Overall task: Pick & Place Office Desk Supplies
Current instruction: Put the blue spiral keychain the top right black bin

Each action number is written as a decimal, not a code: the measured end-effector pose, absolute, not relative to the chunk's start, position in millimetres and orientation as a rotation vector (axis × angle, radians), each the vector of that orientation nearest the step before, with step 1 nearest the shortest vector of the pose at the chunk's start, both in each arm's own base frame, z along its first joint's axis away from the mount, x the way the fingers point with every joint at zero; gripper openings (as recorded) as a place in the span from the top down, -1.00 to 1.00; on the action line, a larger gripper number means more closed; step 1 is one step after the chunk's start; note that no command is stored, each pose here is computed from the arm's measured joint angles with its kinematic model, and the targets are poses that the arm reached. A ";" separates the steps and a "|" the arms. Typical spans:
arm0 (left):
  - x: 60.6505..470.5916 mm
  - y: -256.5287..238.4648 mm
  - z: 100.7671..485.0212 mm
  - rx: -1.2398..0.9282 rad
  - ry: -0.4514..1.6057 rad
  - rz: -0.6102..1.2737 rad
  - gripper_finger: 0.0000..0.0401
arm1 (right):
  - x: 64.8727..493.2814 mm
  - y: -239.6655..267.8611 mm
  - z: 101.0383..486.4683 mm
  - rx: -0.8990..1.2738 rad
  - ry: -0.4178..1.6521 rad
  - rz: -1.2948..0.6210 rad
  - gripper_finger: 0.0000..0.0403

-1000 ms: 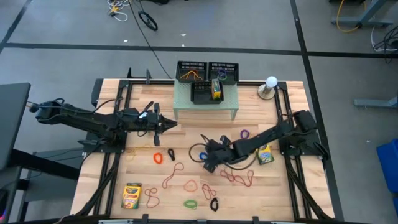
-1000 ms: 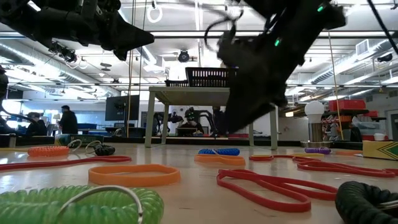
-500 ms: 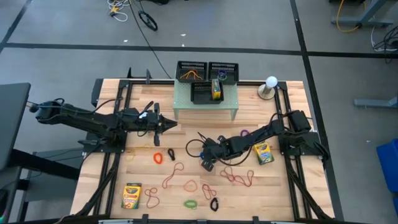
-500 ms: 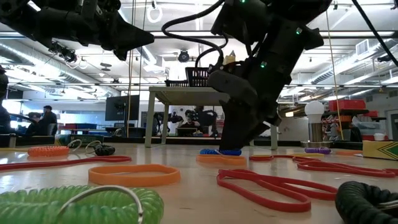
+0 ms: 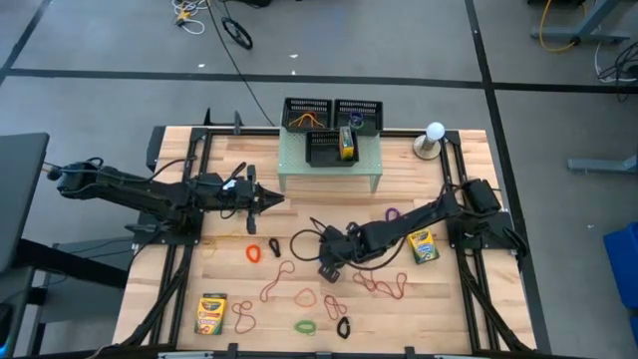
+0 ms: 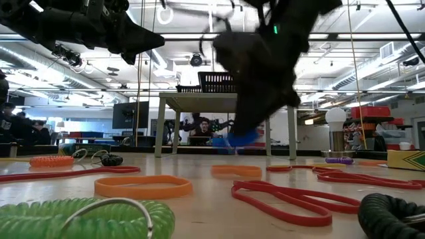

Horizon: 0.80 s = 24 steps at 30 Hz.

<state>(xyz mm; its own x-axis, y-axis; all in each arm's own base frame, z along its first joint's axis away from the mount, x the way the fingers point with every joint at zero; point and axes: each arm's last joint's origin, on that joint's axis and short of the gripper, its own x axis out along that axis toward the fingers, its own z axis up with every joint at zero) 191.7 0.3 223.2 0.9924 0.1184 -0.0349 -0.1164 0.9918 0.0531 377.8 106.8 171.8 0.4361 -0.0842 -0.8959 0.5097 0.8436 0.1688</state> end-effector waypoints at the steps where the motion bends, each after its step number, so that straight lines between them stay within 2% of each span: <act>1: 191.7 0.3 223.2 0.051 0.038 0.118 0.81 | 380.0 108.3 179.0 0.448 1.061 -0.386 0.84; 12: 191.7 0.3 223.1 0.051 0.039 0.118 0.81 | 378.7 108.6 263.5 0.327 1.004 -0.392 0.86; 24: 191.7 0.3 223.3 0.051 0.037 0.118 0.81 | 325.5 78.4 362.4 0.286 0.721 -0.409 0.86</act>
